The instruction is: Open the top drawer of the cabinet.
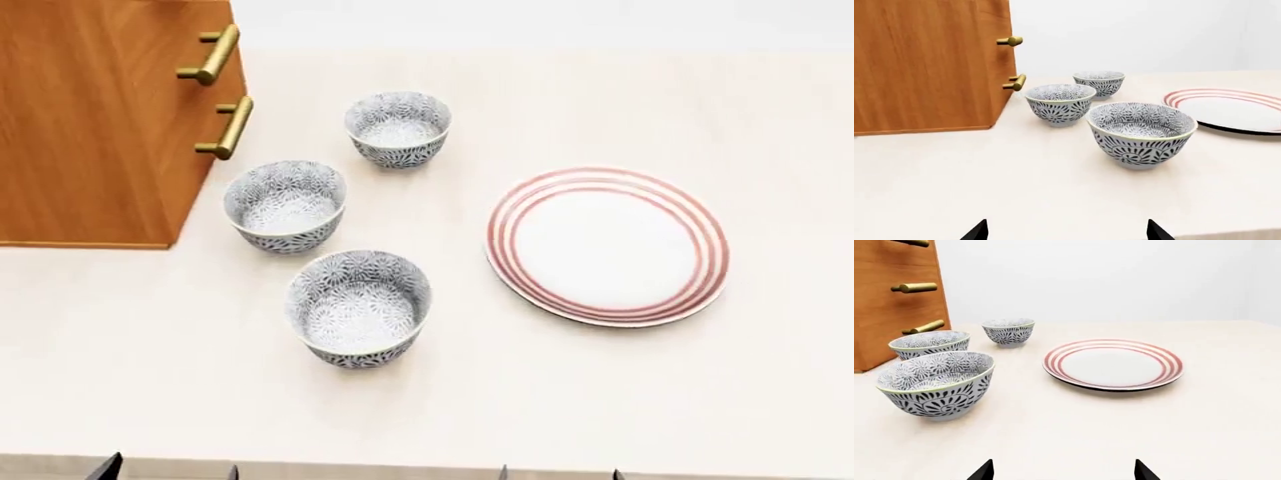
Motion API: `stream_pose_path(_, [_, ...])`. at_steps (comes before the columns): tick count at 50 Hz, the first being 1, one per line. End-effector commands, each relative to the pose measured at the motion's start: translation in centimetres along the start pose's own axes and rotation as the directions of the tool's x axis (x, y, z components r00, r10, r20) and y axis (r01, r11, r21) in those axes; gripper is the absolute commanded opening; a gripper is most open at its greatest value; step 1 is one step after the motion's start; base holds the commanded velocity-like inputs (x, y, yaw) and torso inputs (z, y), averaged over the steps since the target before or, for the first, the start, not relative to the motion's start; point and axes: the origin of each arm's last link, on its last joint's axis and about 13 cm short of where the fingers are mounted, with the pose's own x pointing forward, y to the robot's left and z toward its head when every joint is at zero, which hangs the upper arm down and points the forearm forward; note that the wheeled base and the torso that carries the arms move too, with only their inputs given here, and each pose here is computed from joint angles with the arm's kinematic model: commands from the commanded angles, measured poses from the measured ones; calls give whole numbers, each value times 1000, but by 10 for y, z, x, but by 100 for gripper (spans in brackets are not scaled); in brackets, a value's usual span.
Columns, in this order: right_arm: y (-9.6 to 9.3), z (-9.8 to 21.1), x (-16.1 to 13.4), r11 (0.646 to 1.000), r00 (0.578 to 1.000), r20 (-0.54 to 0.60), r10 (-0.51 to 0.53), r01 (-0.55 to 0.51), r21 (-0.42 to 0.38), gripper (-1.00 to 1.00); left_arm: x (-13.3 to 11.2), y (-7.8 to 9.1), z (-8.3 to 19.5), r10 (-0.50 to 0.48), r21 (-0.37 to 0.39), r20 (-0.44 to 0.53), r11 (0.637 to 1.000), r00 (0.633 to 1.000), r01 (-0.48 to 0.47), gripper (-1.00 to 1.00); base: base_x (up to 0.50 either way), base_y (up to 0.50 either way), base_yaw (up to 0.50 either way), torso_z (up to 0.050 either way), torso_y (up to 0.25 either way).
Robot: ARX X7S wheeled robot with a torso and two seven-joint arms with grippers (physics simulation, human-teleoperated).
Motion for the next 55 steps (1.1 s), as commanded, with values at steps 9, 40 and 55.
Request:
stream_pose_path(9, [0, 0, 0, 1000, 1000, -1, 3, -3, -1, 100, 0, 0, 0, 3, 11, -5, 1000, 1000, -3, 100, 0, 500, 0, 0, 0])
stream_pose_path(40, [0, 0, 1, 1000, 1000, -5, -12, 12, 4, 100, 2, 1, 0, 26, 7, -8, 1000, 1000, -25, 100, 0, 129, 0, 0, 0])
stream_pose_path(55, [0, 0, 0, 1000, 1000, -1, -9, 9, 4, 100, 1, 1, 0, 21, 13, -3, 1000, 1000, -21, 100, 0, 0, 0, 48, 24])
